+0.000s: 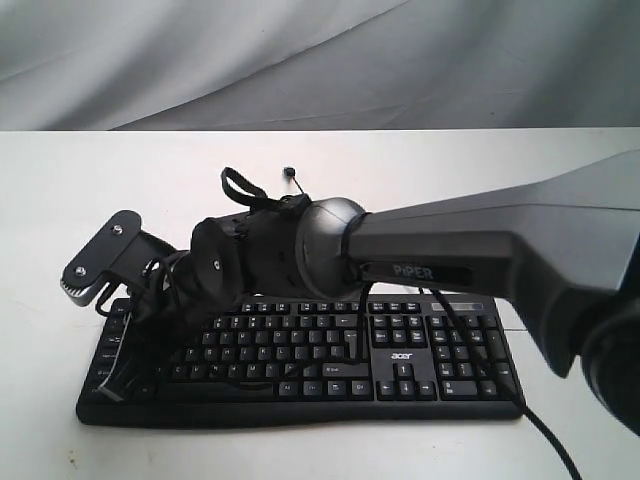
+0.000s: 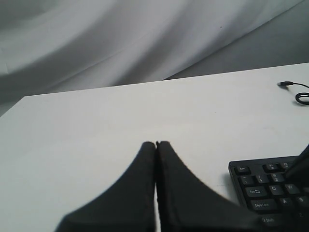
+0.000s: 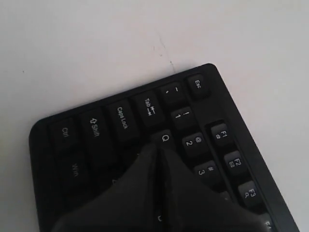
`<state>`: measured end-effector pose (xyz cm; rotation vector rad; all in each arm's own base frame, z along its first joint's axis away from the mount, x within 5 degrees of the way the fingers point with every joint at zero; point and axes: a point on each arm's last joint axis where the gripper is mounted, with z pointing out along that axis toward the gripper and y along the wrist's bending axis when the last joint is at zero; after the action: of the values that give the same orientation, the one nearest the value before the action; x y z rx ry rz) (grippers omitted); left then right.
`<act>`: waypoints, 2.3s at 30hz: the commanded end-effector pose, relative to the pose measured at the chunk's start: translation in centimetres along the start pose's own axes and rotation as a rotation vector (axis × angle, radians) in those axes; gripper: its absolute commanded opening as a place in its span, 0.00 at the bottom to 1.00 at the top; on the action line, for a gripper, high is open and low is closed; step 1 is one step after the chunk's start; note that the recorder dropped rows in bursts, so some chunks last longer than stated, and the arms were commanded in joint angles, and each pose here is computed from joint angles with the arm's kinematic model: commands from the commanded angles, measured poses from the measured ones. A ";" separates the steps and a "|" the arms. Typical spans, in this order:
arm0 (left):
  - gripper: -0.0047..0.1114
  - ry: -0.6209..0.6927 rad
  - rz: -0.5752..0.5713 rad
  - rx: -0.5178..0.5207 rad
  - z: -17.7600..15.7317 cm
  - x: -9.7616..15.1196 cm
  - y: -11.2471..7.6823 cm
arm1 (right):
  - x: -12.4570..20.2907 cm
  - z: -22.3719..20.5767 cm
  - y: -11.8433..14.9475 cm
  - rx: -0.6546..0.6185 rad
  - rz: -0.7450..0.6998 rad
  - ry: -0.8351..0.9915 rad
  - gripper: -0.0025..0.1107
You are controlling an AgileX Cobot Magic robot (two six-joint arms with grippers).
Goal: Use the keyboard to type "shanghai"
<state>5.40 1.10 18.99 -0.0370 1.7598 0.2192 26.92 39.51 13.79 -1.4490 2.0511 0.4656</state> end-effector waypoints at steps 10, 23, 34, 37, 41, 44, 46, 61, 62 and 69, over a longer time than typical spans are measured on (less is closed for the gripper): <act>0.04 -0.011 -0.005 0.008 0.0 0.0 -0.1 | 0.2 0.0 0.4 0.008 -0.054 0.008 0.02; 0.04 -0.011 -0.005 0.008 0.0 0.0 -0.1 | 0.8 0.8 0.3 0.011 -0.068 0.026 0.02; 0.04 -0.011 -0.005 0.008 0.0 0.0 -0.1 | 1.6 1.8 0.5 -0.002 -0.052 0.056 0.02; 0.04 -0.011 -0.005 0.008 0.0 0.0 -0.1 | 1.8 1.9 0.4 -0.002 -0.058 0.061 0.02; 0.04 -0.011 -0.005 0.008 0.0 0.0 -0.1 | 1.3 1.4 0.4 0.005 -0.071 0.049 0.02; 0.04 -0.011 -0.005 0.008 0.0 0.0 -0.1 | 0.6 0.3 0.2 0.018 -0.082 0.033 0.02; 0.04 -0.011 -0.005 0.008 0.0 0.0 -0.1 | 0.0 -0.6 0.1 0.024 -0.088 0.023 0.02; 0.04 -0.011 -0.005 0.008 0.0 0.0 -0.1 | 4.8 -5.8 -0.9 0.067 -0.032 0.076 0.02; 0.04 -0.011 -0.005 0.008 0.0 0.0 -0.1 | 5.2 -5.7 -0.8 0.070 -0.031 0.080 0.02; 0.04 -0.011 -0.005 0.008 0.0 0.0 -0.1 | 5.5 -5.4 -1.2 0.098 -0.029 0.054 0.02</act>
<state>5.40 1.10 18.99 -0.0370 1.7598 0.2192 24.94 32.04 14.19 -1.4758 2.0947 0.3221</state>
